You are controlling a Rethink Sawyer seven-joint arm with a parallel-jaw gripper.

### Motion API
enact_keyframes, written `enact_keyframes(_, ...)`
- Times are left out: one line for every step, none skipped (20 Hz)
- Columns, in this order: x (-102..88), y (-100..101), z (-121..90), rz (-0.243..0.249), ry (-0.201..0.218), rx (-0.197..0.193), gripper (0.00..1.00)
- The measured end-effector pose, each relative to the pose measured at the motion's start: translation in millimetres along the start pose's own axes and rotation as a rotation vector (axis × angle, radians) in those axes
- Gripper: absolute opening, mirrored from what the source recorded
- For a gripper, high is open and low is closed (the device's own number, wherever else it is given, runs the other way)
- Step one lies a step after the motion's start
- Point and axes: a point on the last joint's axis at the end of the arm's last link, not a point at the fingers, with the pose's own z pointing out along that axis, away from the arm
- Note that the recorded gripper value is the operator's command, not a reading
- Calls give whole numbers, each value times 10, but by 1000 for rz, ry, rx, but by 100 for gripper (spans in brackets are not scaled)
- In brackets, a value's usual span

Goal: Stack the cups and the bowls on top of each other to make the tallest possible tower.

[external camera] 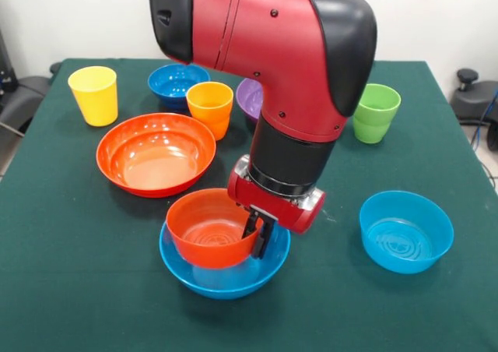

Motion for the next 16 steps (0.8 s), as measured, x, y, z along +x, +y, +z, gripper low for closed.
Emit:
enact_keyframes(2, -1, 3, 0, 1, 0, 0)
enact_keyframes(7, -1, 8, 1, 3, -1, 0)
enact_keyframes(10, -2, 10, 1, 4, -2, 0)
enact_keyframes(16, -1, 13, 2, 5, -2, 0)
enact_keyframes(21, -1, 17, 2, 7, -3, 0)
enact_keyframes(32, 4, 21, 2, 10, -4, 0)
enact_keyframes(40, 7, 25, 3, 12, -5, 0)
enact_keyframes(43, 9, 28, 3, 13, -6, 0)
enact_keyframes(48, 10, 31, 3, 14, -7, 0)
enact_keyframes(50, 11, 33, 4, 15, -8, 0)
enact_keyframes(55, 12, 38, 5, 18, -10, 0)
enact_keyframes(59, 12, 42, 6, 19, -11, 0)
enact_keyframes(68, 13, 52, 8, 24, -14, 0)
enact_keyframes(70, 13, 54, 9, 25, -15, 0)
enact_keyframes(86, 13, 69, 14, 34, -21, 100)
enact_keyframes(90, 10, 73, 15, 36, -22, 100)
